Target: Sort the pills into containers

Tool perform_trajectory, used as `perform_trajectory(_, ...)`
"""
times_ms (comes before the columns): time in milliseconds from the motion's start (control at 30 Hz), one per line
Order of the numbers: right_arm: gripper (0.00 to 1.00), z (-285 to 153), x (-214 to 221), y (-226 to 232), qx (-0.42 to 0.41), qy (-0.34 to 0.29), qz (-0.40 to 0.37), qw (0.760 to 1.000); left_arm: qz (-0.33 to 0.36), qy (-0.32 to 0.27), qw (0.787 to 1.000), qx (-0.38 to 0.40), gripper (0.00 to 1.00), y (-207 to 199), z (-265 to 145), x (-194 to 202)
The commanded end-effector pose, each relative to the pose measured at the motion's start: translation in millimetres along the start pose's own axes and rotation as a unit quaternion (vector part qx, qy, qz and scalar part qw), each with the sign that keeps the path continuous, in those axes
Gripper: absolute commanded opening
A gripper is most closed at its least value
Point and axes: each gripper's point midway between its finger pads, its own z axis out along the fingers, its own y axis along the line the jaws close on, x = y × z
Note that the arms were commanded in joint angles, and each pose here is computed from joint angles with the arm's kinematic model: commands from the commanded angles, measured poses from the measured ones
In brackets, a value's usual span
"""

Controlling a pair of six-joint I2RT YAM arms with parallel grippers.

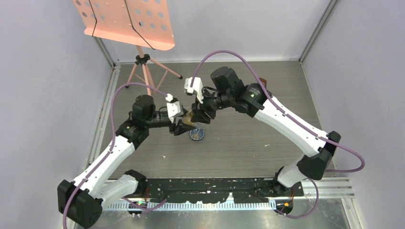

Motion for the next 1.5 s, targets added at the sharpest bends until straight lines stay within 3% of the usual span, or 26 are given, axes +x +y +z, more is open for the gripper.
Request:
perform_trajectory(0, 0.33, 18, -8, -8, 0.043, 0.004, 0.080, 0.996, 0.069, -0.051, 0.994, -0.074, 0.03, 31, -4, -40)
perform_trajectory(167, 0.26, 32, -12, -20, 0.110, 0.015, 0.214, 0.970, 0.088, -0.065, 0.987, -0.118, 0.02, 48, -6, -43)
perform_trajectory(267, 0.21, 34, -9, -40, 0.184, 0.022, 0.319, 0.929, 0.098, -0.072, 0.984, -0.130, 0.03, 52, -6, -44)
perform_trajectory(400, 0.21, 33, -13, -56, 0.233, -0.002, 0.400, 0.886, 0.105, -0.071, 0.980, -0.154, 0.02, 58, -9, -38)
perform_trajectory(467, 0.34, 31, -20, -59, 0.234, -0.022, 0.427, 0.873, 0.105, -0.066, 0.979, -0.163, 0.02, 59, -11, -34)
perform_trajectory(567, 0.74, 22, -37, -55, 0.214, -0.054, 0.426, 0.877, 0.095, -0.053, 0.980, -0.169, 0.02, 61, -11, -24)
perform_trajectory(633, 0.87, 12, -50, -58, 0.207, -0.085, 0.408, 0.885, 0.089, -0.047, 0.981, -0.168, 0.02, 60, -10, -20)
perform_trajectory(733, 0.94, -5, -50, -64, 0.196, -0.102, 0.388, 0.895, 0.080, -0.043, 0.983, -0.162, 0.01, 59, -9, -14)
perform_trajectory(933, 0.94, -37, -36, -63, 0.126, -0.114, 0.330, 0.929, 0.072, -0.034, 0.988, -0.129, 0.02, 47, -8, -14)
perform_trajectory(1100, 0.83, -50, -50, -24, 0.021, -0.157, 0.178, 0.971, 0.070, -0.031, 0.994, -0.074, 0.02, 28, -6, -17)
perform_trajectory(1200, 0.78, -56, -56, -1, -0.027, -0.170, 0.105, 0.979, 0.061, -0.023, 0.998, -0.027, 0.03, 12, -5, -17)
perform_trajectory(1467, 0.91, -32, -35, 11, -0.006, -0.093, -0.072, 0.993, 0.049, -0.018, 0.998, 0.032, 0.04, -11, -7, -20)
